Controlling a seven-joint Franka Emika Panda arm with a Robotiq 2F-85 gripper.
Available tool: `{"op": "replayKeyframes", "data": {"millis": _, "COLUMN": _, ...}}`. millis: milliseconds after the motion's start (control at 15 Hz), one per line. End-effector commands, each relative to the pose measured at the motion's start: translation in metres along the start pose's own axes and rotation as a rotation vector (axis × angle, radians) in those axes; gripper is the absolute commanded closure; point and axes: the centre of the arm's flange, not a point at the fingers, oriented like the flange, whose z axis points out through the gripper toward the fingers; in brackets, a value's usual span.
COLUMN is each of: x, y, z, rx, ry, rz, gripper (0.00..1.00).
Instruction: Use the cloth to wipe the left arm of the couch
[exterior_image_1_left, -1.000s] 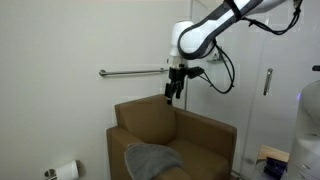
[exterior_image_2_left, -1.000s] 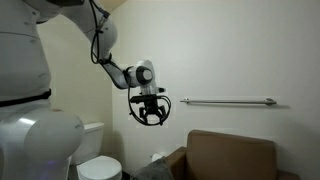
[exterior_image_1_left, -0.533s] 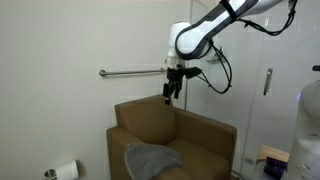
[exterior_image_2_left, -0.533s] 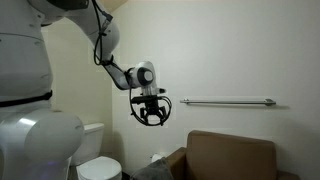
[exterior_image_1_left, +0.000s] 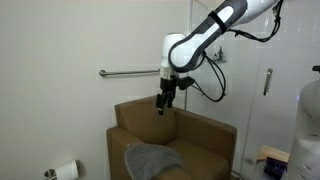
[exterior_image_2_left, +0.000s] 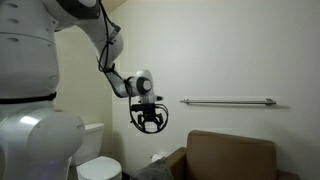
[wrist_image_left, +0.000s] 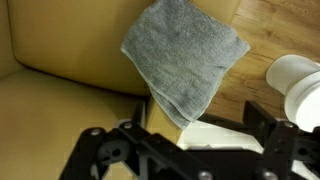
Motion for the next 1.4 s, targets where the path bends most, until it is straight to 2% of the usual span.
{"op": "replayKeyframes", "data": {"millis": 0, "x": 0.023, "y": -0.034, "z": 0.056, "rx": 0.028, "ry": 0.023, "rz": -0.062, "gripper": 0.00}}
{"op": "replayKeyframes", "data": {"millis": 133, "x": 0.020, "y": -0.051, "z": 0.083, "rx": 0.035, "ry": 0.014, "rz": -0.091, "gripper": 0.00}}
{"op": "replayKeyframes", "data": {"millis": 267, "x": 0.027, "y": -0.052, "z": 0.100, "rx": 0.024, "ry": -0.014, "rz": -0.127, "gripper": 0.00}}
{"op": "replayKeyframes", "data": {"millis": 333, "x": 0.012, "y": -0.054, "z": 0.087, "rx": 0.035, "ry": -0.015, "rz": -0.110, "gripper": 0.00}}
{"op": "replayKeyframes", "data": {"millis": 667, "x": 0.013, "y": -0.058, "z": 0.096, "rx": 0.035, "ry": -0.020, "rz": -0.115, "gripper": 0.00}}
{"op": "replayKeyframes", "data": {"millis": 1067, "x": -0.001, "y": -0.071, "z": 0.154, "rx": 0.063, "ry": -0.113, "rz": -0.147, "gripper": 0.00}}
{"op": "replayKeyframes", "data": {"millis": 1333, "x": -0.014, "y": -0.085, "z": 0.193, "rx": 0.016, "ry": -0.141, "rz": -0.148, "gripper": 0.00}}
